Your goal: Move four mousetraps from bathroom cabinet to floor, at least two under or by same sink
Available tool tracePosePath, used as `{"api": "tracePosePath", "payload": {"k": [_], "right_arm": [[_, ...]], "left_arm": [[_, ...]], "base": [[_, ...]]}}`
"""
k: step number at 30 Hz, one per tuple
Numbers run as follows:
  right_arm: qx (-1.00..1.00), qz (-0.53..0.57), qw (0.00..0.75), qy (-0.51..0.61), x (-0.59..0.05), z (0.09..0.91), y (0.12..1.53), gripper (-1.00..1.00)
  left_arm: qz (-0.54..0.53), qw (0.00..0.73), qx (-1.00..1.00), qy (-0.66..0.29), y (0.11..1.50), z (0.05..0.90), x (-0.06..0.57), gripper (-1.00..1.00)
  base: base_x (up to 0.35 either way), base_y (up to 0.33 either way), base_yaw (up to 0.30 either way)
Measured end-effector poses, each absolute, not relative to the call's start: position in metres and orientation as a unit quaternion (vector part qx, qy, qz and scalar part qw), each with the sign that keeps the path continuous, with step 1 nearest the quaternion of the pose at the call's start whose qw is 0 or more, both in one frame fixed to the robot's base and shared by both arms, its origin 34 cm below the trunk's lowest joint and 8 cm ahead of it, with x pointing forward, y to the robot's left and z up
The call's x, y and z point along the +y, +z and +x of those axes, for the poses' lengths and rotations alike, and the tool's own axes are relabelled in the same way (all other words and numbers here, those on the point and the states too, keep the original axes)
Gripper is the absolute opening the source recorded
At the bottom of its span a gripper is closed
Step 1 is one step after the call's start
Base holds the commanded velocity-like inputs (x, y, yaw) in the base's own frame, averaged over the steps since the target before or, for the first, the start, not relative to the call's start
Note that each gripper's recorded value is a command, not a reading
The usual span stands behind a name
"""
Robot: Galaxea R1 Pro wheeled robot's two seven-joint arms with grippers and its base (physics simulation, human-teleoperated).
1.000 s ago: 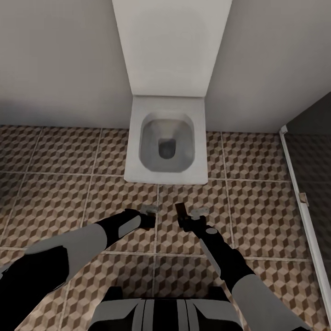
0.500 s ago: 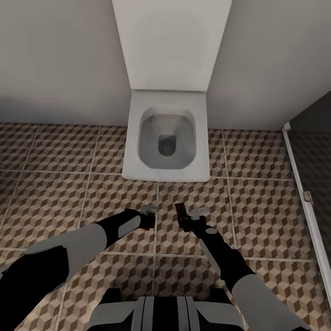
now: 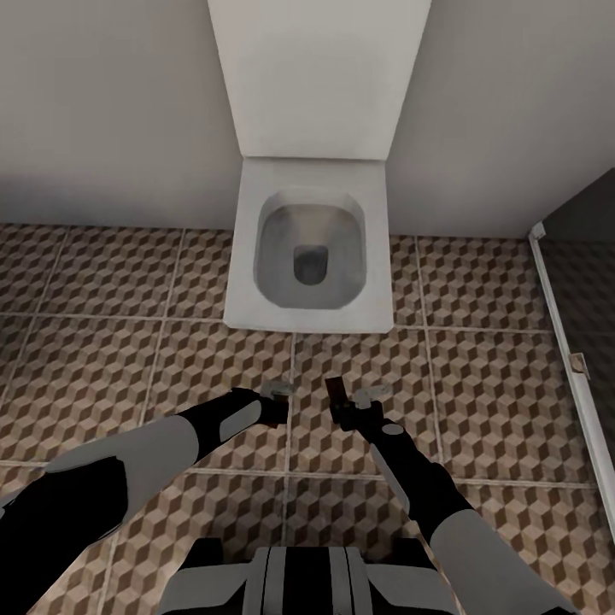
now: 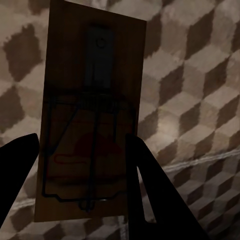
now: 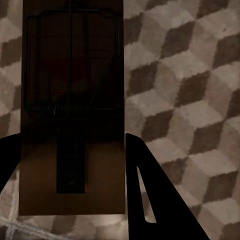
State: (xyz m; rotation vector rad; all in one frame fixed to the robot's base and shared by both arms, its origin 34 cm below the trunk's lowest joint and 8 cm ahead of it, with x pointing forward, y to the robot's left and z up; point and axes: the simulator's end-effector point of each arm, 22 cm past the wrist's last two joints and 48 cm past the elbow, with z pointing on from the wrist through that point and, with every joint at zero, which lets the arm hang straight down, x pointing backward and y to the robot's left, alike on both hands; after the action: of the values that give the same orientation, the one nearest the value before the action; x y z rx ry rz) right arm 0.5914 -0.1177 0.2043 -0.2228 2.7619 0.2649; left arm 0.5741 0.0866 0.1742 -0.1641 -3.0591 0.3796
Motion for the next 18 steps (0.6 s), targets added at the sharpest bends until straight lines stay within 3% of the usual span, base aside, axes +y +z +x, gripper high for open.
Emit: {"api": "tracePosePath", "payload": {"k": [18], "right_arm": [[0.976,-0.079,0.178,0.094,-0.1177,0.5905,0.2001,-1.0]], "left_arm": [[-0.053,0.028,-0.991,0.123,0.1701,0.5731,0.0865,-1.0]], "base": [[0.0,0.0,0.0]]}}
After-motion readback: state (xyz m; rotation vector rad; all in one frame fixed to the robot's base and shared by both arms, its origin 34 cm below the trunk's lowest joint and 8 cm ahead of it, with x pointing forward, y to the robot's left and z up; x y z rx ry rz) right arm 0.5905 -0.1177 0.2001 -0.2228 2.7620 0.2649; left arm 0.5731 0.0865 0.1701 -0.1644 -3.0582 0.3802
